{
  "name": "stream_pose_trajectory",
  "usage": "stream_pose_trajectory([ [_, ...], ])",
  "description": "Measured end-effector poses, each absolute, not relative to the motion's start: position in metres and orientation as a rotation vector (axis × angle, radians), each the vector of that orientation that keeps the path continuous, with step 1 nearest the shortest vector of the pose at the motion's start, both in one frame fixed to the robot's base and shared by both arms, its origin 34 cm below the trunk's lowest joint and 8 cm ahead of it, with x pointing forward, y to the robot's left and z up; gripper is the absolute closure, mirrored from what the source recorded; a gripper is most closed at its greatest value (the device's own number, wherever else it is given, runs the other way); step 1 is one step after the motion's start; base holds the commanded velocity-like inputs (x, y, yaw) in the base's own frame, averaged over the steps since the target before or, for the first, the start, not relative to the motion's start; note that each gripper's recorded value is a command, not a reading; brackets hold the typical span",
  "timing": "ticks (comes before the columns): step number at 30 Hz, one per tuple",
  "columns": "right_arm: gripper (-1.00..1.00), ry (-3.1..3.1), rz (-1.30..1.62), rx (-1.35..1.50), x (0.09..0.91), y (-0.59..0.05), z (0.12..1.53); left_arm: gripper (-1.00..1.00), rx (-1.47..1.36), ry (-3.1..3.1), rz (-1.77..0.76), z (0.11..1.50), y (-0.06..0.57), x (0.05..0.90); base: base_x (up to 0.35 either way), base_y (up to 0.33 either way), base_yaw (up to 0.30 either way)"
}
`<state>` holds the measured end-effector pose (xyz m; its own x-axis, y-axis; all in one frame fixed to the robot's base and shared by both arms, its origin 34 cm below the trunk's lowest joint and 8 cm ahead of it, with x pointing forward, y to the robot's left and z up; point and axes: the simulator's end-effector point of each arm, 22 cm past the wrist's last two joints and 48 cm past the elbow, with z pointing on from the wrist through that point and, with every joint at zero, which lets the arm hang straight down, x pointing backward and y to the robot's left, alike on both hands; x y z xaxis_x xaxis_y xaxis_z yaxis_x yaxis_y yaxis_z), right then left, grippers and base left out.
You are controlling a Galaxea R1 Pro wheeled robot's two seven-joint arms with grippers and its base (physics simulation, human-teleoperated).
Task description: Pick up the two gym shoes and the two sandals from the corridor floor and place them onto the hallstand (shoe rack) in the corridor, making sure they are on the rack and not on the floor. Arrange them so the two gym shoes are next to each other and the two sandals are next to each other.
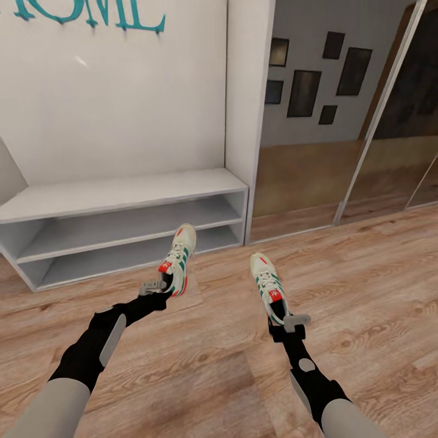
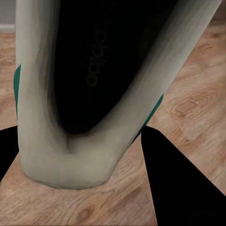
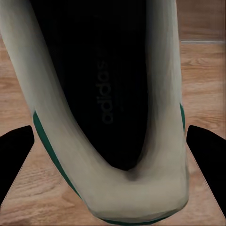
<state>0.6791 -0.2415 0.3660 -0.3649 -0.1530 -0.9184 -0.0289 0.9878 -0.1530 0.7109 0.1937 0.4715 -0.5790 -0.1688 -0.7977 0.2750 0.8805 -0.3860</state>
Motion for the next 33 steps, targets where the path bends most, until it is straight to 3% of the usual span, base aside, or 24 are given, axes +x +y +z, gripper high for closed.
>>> stream_pose_trajectory([
  [19, 1.0, 1.907, -0.134, -0.119, 0.688, -0.242, 0.404, 1.0, 0.087, 2.074, -0.59, 0.51, 0.194, 0.716, 0.0, 0.0, 0.004],
  [33, 1.0, 1.912, -0.138, -0.117, 0.687, -0.243, 0.4, 1.0, 0.087, 2.08, -0.592, 0.506, 0.193, 0.716, 0.0, 0.0, 0.264],
])
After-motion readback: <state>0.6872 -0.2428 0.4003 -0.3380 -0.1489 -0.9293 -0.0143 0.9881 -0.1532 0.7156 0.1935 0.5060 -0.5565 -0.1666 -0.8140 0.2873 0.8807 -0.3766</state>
